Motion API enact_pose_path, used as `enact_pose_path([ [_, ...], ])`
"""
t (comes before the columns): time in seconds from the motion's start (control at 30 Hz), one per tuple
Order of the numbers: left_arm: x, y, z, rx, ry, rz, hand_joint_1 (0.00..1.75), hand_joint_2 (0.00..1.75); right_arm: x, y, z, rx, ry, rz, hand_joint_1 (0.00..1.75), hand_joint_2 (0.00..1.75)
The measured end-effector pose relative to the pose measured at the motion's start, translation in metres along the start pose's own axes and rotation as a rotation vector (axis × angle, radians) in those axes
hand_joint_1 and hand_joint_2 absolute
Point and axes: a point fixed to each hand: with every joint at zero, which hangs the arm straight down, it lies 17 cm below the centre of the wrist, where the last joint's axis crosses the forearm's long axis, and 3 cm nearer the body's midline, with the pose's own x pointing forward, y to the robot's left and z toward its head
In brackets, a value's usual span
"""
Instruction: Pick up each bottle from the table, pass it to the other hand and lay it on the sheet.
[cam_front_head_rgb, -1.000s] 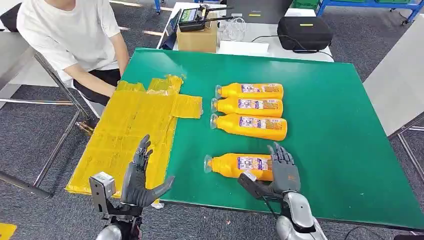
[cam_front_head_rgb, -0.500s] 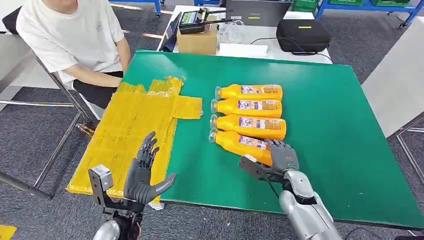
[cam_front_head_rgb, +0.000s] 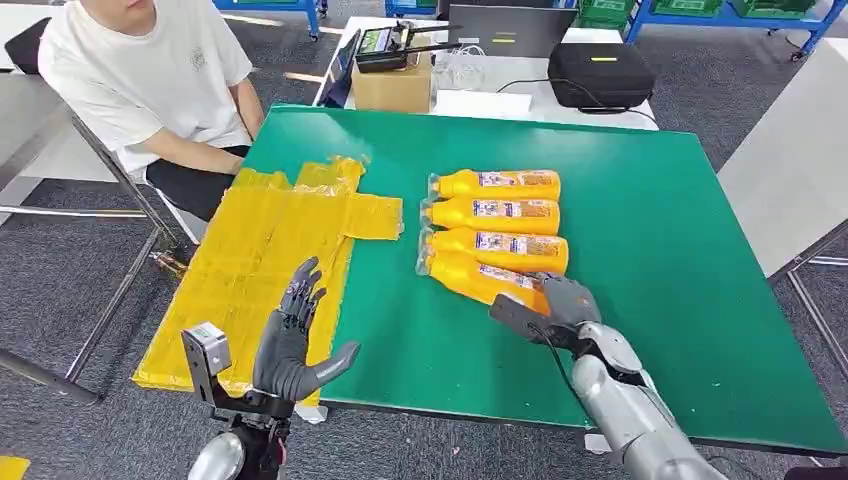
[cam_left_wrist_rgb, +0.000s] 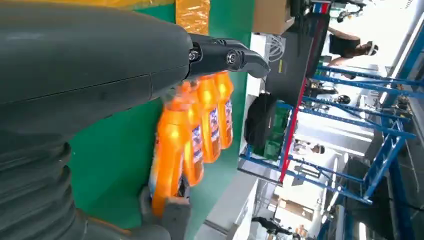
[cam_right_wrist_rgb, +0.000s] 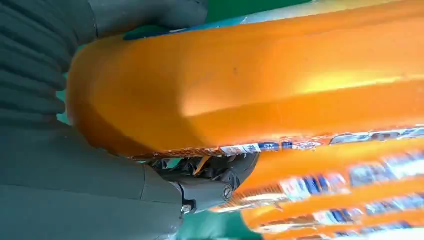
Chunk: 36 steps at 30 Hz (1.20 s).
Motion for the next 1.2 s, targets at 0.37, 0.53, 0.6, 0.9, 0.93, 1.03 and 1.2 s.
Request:
enact_pose_path([
  [0.37,-0.016,0.020,-0.004,0.115,0.015,-0.059,0.00,1.75,0.112,0.013,0.054,-0.101,-0.402,-0.565,1.75,1.75],
  [0.53,-0.031,0.002,0.000,0.051,0.050,-0.009,0.00,1.75,0.151,-0.030,0.070,-0.254,-0.503,-0.691,1.75,1.75],
  [0.6,-0.031,-0.018,0.003,-0.036,0.036,-0.022,0.00,1.75,0.161,-0.045,0.072,-0.295,-0.529,-0.730,1.75,1.75],
  [0.9,-0.024,-0.048,0.001,-0.165,0.069,0.165,0.00,1.75,0.217,-0.063,0.073,-0.285,-0.638,-0.808,1.75,1.75],
  [0.93,-0.021,-0.051,0.000,-0.180,0.062,0.175,0.00,1.75,0.222,-0.065,0.072,-0.281,-0.650,-0.806,1.75,1.75],
  [1.03,-0.010,-0.062,-0.002,-0.222,0.039,0.182,0.00,1.75,0.246,-0.060,0.071,-0.245,-0.688,-0.775,1.75,1.75],
  [1.2,-0.002,-0.071,-0.005,-0.247,0.021,0.185,0.00,1.75,0.271,-0.048,0.071,-0.202,-0.726,-0.722,1.75,1.75],
])
